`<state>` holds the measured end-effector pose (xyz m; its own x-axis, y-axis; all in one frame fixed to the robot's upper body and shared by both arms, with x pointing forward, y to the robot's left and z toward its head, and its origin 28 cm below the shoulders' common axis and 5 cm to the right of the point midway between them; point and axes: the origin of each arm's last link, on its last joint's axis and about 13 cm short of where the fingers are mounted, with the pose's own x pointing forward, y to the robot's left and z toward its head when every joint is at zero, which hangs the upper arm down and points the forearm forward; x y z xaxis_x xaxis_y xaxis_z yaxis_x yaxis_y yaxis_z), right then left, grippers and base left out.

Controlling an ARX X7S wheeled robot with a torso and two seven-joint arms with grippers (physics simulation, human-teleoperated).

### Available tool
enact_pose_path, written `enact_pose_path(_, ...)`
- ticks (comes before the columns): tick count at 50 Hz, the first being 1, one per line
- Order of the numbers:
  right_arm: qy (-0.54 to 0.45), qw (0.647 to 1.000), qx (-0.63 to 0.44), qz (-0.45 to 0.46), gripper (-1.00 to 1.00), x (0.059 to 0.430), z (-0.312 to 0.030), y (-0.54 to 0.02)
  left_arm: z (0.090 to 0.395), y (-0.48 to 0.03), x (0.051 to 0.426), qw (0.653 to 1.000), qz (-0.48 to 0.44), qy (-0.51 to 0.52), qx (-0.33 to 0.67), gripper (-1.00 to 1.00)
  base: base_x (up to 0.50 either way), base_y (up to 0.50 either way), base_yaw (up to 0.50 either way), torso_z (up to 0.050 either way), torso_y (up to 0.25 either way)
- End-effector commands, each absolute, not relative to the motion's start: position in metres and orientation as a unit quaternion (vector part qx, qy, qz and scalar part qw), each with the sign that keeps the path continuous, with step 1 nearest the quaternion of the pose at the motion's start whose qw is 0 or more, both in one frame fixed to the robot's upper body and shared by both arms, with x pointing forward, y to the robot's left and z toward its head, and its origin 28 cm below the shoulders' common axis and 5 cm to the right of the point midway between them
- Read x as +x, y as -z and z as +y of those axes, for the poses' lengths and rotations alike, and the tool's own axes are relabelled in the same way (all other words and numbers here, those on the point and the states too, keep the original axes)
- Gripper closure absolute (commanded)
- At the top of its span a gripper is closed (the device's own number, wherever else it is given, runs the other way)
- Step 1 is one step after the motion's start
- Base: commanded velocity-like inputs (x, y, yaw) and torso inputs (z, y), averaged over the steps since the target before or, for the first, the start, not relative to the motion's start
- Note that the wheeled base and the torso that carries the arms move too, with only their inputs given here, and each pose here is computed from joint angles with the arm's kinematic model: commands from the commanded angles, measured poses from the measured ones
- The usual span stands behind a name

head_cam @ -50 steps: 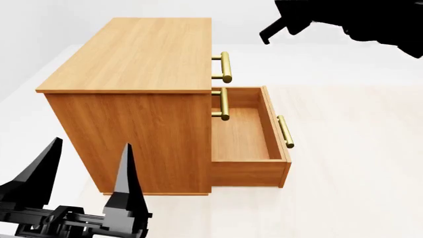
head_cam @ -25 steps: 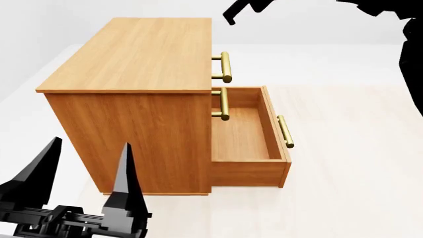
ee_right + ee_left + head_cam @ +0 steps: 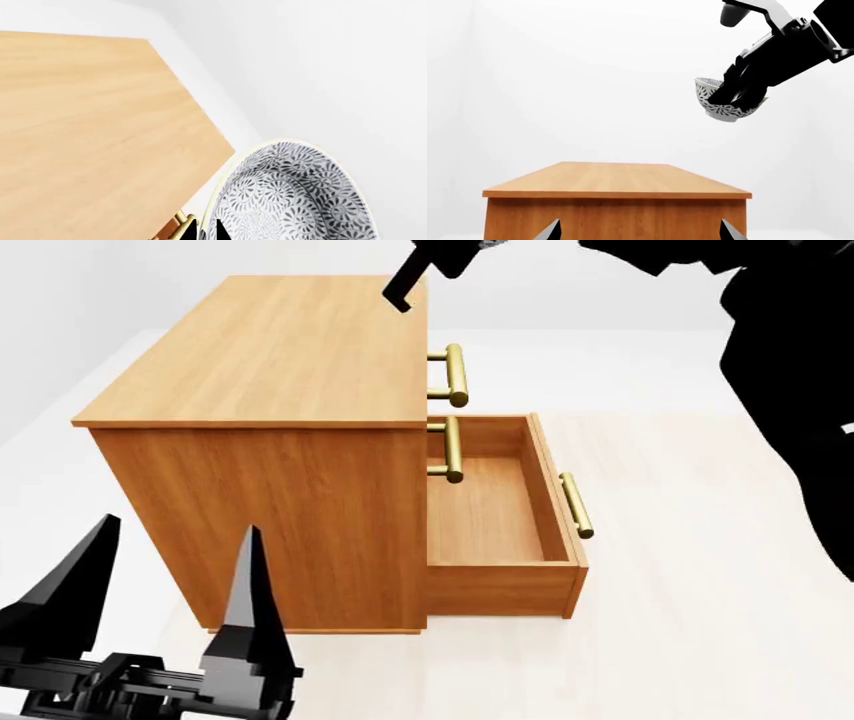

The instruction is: Put the bowl on top of the cabinet.

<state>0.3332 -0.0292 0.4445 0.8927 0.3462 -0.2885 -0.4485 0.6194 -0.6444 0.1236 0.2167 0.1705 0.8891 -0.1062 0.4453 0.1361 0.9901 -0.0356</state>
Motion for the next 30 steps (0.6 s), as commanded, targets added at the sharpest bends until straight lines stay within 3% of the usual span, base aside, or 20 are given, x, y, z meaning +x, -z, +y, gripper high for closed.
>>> enact_pose_path(1,-0.242,0.883,-0.398,0.061,1.0,0.333,-0.011,-0.441,0.217,-0.17,0.125,0.971,-0.228,0.062,-0.035,-1.0,0.0,0.0,0.0,0.0,0.0)
enact_pose_path(30,-0.307,0.86,-0.402,0.065,1.0,0.345,0.017,-0.413,0.217,-0.17,0.125,0.971,-0.228,0.064,-0.038,-1.0,0.0,0.0,0.0,0.0,0.001)
